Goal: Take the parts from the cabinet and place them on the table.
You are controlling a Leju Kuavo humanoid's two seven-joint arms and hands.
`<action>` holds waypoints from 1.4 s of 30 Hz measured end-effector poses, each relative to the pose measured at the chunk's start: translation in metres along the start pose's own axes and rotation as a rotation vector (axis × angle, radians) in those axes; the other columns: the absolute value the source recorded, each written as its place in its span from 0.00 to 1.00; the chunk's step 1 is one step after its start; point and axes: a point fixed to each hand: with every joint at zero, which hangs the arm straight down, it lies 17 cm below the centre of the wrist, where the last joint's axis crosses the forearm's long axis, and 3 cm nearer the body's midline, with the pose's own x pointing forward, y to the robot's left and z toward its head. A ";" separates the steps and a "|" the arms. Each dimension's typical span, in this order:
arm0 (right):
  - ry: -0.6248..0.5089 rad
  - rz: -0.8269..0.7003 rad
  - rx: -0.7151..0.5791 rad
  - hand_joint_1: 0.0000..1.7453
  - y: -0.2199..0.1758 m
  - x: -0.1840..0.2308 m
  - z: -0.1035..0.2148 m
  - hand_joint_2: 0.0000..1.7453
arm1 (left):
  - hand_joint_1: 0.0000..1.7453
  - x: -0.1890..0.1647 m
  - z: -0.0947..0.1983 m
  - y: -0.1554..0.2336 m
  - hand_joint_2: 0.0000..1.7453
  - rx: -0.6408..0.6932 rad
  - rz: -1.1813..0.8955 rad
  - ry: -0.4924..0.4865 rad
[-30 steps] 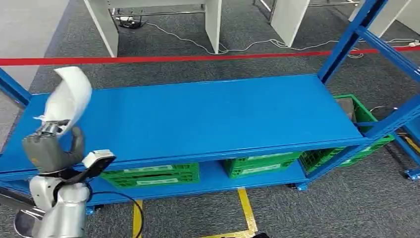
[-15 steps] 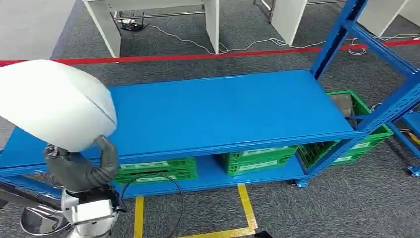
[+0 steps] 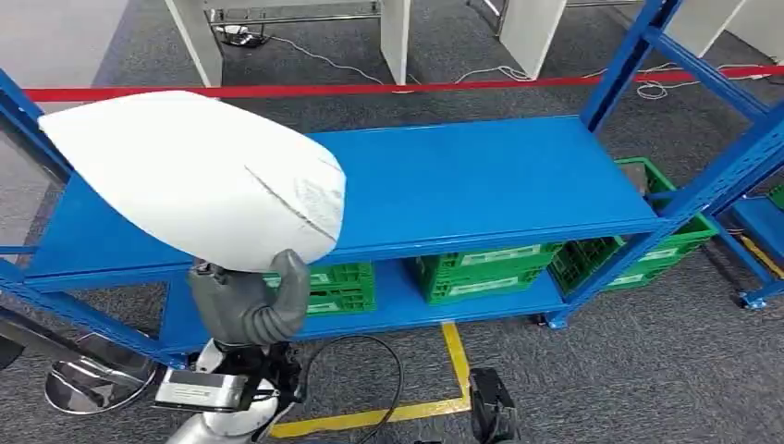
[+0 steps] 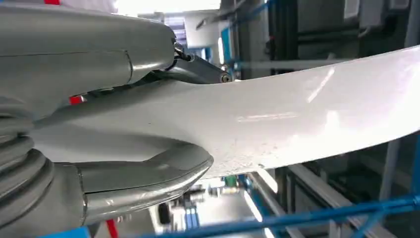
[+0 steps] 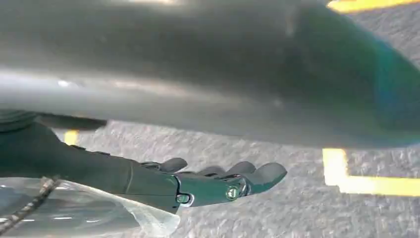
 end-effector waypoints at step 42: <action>0.041 -0.259 -0.048 0.00 0.008 -0.007 0.004 0.00 | 1.00 -0.025 0.026 -0.092 1.00 -0.238 0.249 0.139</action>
